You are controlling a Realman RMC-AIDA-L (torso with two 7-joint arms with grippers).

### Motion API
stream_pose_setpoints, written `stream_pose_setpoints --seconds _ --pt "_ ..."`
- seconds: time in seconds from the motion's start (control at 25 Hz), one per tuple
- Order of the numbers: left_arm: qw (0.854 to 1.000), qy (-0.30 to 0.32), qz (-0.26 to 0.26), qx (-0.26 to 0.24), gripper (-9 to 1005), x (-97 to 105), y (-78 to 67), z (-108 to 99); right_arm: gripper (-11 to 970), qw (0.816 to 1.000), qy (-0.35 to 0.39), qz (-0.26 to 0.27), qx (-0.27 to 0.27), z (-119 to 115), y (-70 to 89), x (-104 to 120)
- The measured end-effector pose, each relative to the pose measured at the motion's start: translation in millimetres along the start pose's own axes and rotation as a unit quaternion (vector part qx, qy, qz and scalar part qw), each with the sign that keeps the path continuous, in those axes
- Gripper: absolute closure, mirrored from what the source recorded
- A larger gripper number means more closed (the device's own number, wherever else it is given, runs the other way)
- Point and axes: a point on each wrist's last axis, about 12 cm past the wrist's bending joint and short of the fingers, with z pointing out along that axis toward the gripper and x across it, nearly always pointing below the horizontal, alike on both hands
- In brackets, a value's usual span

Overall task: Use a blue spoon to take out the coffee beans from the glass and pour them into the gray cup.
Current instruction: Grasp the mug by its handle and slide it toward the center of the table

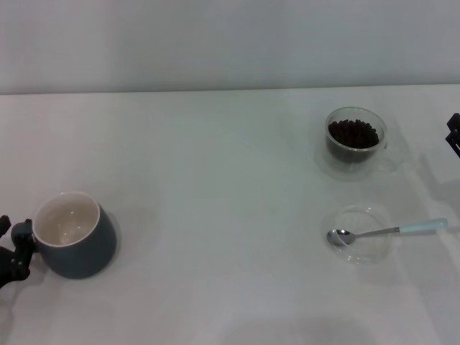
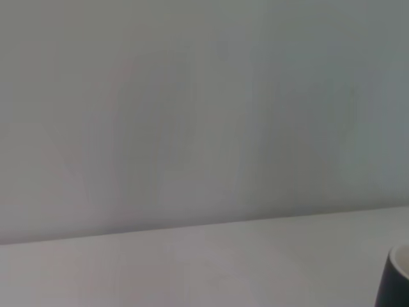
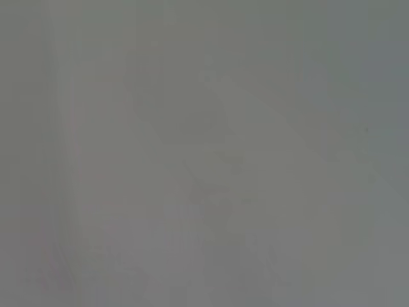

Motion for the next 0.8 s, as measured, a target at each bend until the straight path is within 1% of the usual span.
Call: stream_pose_setpoints --seconds 0.08,0.52,0.72,0.8 --pt "1.000 0.001 0.000 0.001 606 0 -0.4 2 89 1.000 -0.001 0.000 0.000 0 0.1 0" --pt "1.000 -0.004 -0.010 0.004 835 -3 -6.0 10 88 1.000 0.000 0.002 -0.001 0 1.2 0" --pt "1.000 -0.011 -0.007 0.013 889 -9 -8.9 18 88 1.000 -0.001 0.003 -0.003 2 2.6 0" --pt "1.000 -0.015 -0.007 0.018 889 -11 -10.8 22 88 1.000 -0.002 0.004 -0.005 4 4.4 -1"
